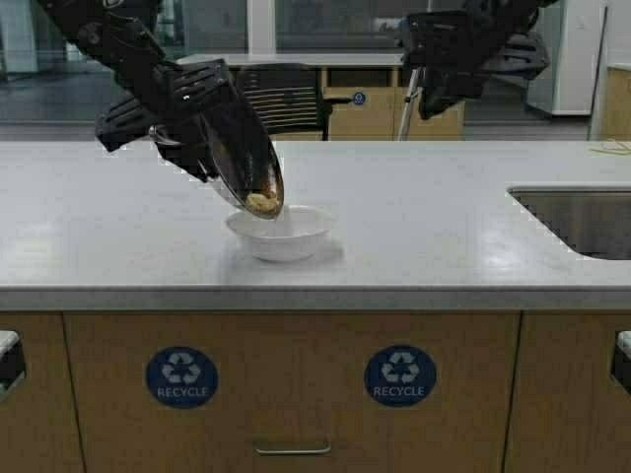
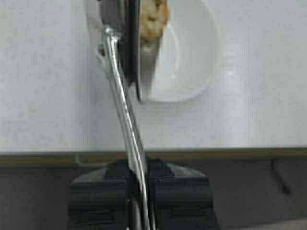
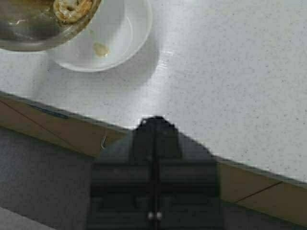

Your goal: Add oil to the pan and cook the shrimp and serve it

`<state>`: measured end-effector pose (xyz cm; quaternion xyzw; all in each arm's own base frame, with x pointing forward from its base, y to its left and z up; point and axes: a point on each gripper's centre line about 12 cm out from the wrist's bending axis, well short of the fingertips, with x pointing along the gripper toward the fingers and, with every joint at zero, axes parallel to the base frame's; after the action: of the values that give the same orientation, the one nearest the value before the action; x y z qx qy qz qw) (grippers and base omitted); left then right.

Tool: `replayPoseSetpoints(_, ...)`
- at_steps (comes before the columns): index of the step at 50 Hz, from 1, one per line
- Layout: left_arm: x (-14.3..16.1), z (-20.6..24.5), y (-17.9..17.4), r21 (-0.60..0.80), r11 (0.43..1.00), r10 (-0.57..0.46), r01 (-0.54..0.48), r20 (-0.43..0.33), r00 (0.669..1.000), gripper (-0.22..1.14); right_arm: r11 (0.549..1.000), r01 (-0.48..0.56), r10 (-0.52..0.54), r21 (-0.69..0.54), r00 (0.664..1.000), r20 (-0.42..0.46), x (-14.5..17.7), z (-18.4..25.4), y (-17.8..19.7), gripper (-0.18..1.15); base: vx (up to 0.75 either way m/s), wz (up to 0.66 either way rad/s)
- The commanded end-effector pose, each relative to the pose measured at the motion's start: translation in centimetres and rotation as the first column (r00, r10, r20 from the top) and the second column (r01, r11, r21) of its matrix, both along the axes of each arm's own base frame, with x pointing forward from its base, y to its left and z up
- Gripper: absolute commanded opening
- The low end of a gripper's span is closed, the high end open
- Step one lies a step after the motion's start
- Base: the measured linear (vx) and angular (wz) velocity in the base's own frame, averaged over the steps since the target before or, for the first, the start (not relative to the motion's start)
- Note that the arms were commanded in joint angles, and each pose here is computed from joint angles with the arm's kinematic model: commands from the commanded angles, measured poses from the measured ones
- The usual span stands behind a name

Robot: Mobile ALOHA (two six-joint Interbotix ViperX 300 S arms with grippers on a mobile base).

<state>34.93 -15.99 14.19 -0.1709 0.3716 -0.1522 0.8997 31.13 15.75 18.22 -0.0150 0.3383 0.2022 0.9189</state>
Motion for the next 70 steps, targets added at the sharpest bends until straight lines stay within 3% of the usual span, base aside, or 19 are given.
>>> replayPoseSetpoints(1, 1.7, 2.8, -0.7, 0.058, 0.997, -0.063, 0.057, 0.117, 0.991, 0.04, 1.0, 0.002, -0.003, 0.018, 0.999, 0.033, 0.4, 1.1, 0.2, 0.05, 0.0, 0.0)
replayPoseSetpoints(22, 2.7, 3.6, -1.4, 0.368, 0.916, -0.234, 0.159, 0.169, 0.957, 0.04, 1.0, 0.005, -0.006, 0.021, 0.999, 0.039, 0.4, 1.1, 0.2, 0.05, 0.0, 0.0)
replayPoseSetpoints(55, 3.5, 6.0, -1.5, 0.394, 0.909, -0.241, 0.137, 0.226, 0.944, 0.04, 1.0, 0.005, -0.006, 0.02, 0.999, 0.039, 0.4, 1.1, 0.2, 0.05, 0.0, 0.0)
replayPoseSetpoints(70, 3.2, 5.8, -1.4, 0.309, 0.945, -0.174, 0.104, 0.207, 0.963, 0.04, 1.0, 0.006, -0.007, 0.019, 0.999, 0.034, 0.5, 0.9, 0.2, 0.05, 0.0, 0.0)
